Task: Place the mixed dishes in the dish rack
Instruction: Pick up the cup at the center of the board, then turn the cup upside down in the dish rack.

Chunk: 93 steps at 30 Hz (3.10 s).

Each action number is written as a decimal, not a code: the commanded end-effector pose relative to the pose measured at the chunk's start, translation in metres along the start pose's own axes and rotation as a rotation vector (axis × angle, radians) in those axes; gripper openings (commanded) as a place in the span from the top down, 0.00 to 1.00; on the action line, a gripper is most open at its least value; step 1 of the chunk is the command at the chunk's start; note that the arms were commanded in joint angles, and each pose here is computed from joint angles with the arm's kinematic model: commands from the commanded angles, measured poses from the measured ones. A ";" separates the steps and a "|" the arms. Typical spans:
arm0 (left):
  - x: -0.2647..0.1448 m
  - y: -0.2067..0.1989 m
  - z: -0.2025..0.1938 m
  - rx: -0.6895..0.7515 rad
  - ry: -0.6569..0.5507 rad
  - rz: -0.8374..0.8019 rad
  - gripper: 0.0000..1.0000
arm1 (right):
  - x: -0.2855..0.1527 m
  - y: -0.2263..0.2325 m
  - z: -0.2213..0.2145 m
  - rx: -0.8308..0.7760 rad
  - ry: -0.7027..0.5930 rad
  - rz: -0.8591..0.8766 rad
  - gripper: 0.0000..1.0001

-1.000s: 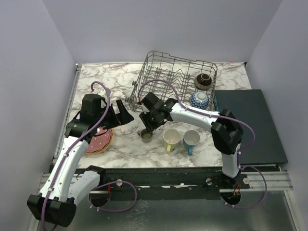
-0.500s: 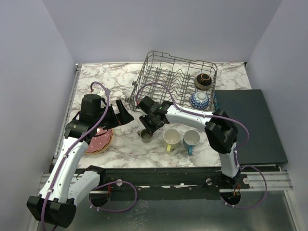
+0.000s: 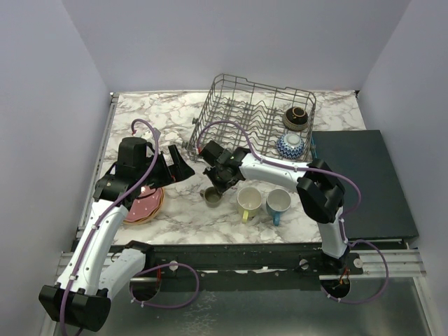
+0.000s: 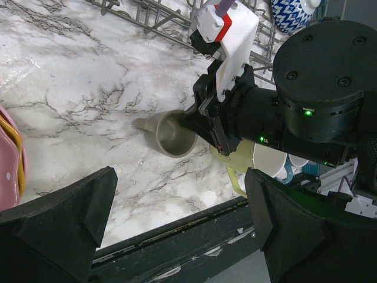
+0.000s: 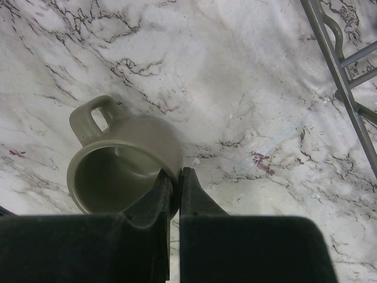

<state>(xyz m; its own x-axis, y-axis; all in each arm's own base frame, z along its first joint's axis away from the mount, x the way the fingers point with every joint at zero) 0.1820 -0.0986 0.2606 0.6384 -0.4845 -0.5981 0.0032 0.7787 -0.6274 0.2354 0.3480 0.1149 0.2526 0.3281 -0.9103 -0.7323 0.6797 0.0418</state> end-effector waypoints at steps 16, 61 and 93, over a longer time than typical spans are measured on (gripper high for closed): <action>-0.007 -0.014 0.002 0.009 0.014 -0.087 0.01 | -0.041 0.003 0.020 0.053 -0.155 -0.021 0.99; -0.039 -0.080 0.013 0.067 0.024 -0.615 0.01 | -0.202 -0.028 0.043 0.294 -0.604 0.715 0.99; -0.058 -0.106 0.020 0.046 0.032 -0.826 0.01 | -0.227 -0.014 0.039 0.332 -0.635 1.205 0.99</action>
<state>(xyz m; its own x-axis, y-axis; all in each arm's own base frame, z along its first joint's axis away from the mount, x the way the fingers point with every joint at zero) 0.1649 -0.1444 0.3687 0.4308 -0.9024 -0.0075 0.4637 0.2285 -0.8560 0.2140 0.2887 0.3351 -0.0869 0.9943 0.0610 -0.5488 -0.0989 0.8301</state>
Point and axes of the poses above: each gripper's point midway between its finger pads, its own x axis out along the fingers, its own y axis along the line the jaws close on, z = x × y, the point moved 7 cm from there along -x, back along the fingers, and after that the axes turned 6 degrees about -x, right-handed, at the moved point
